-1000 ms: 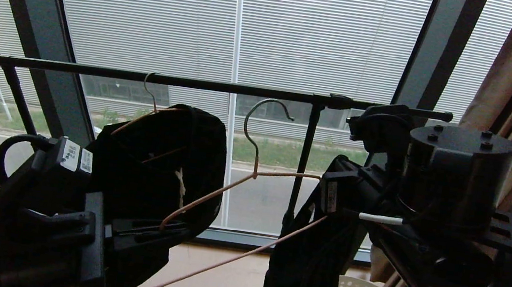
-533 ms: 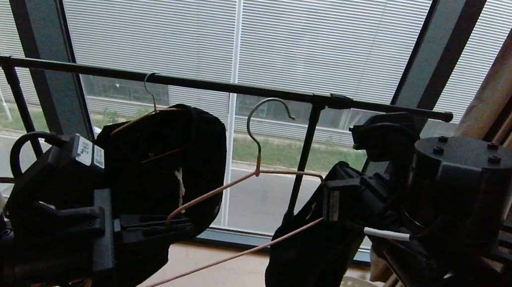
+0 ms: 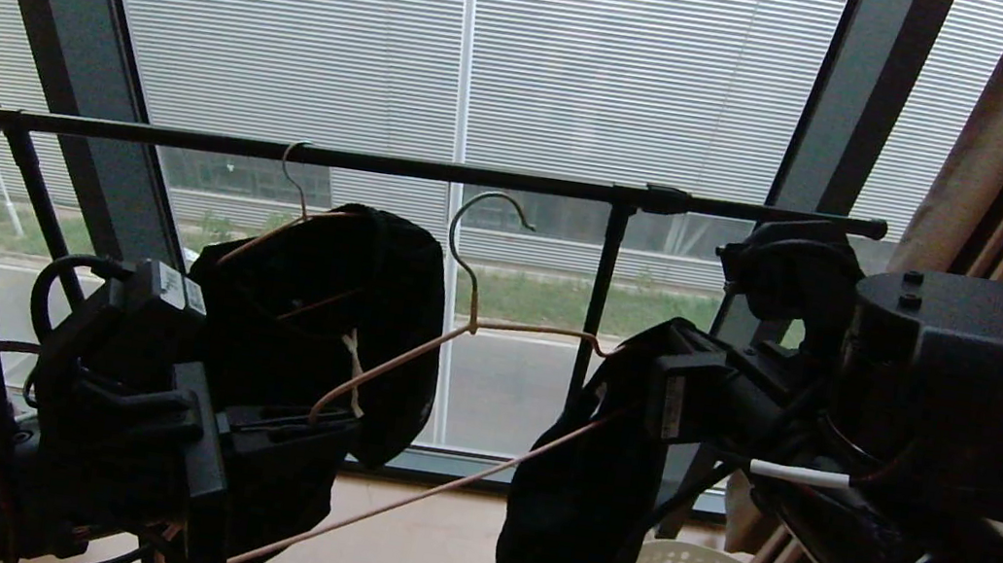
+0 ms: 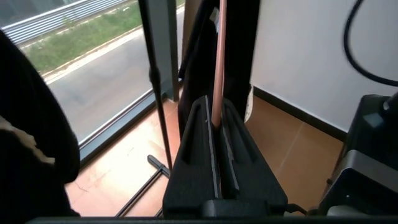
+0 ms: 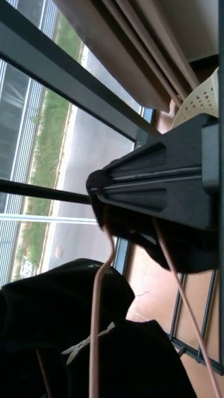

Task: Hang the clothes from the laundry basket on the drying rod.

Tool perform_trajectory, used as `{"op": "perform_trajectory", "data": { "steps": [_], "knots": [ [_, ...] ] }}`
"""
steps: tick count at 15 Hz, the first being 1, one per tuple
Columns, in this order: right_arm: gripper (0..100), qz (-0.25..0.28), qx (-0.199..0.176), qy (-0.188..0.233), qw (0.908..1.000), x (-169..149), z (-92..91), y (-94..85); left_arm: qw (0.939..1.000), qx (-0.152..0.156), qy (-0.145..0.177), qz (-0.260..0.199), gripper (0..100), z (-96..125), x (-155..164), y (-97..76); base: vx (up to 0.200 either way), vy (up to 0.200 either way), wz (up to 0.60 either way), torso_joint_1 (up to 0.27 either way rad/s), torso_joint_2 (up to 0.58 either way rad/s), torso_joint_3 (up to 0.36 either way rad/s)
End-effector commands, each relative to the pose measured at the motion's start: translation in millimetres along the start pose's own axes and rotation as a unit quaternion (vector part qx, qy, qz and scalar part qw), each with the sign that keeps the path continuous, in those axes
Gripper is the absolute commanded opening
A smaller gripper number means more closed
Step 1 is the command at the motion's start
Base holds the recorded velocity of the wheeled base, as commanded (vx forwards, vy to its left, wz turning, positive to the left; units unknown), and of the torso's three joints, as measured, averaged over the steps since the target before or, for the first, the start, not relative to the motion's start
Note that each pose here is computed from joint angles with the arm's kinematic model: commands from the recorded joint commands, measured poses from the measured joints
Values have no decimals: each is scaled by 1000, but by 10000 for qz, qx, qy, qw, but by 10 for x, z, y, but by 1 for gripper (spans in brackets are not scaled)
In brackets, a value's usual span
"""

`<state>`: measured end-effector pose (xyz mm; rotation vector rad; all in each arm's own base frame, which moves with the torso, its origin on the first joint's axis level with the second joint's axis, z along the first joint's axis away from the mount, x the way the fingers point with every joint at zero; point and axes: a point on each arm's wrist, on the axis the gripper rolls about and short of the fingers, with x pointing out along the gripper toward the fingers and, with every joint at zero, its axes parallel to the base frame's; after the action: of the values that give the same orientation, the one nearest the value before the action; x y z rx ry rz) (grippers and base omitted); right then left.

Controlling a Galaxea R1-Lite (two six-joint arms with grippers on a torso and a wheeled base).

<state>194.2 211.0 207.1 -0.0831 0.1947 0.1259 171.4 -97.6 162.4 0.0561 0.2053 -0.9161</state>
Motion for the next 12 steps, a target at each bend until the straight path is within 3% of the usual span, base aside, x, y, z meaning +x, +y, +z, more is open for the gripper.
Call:
{"op": "perform_trajectory", "data": {
  "steps": [1,4,7,12],
  "knots": [
    [0,240,5,27,9997,34,15,-10,10000,19,-20,-10,0,14,9,6,0,0,0,0,0,0],
    [0,308,-41,27,9995,99,46,-91,10000,14,-35,14,0,28,19,21,0,0,0,0,0,0],
    [0,309,-33,24,9995,84,47,-114,9995,13,-152,276,0,93,2,130,0,0,0,0,0,0],
    [0,335,-64,64,9994,72,15,-105,9994,-8,-137,306,0,128,100,184,0,0,0,0,0,0]
  ]
}}
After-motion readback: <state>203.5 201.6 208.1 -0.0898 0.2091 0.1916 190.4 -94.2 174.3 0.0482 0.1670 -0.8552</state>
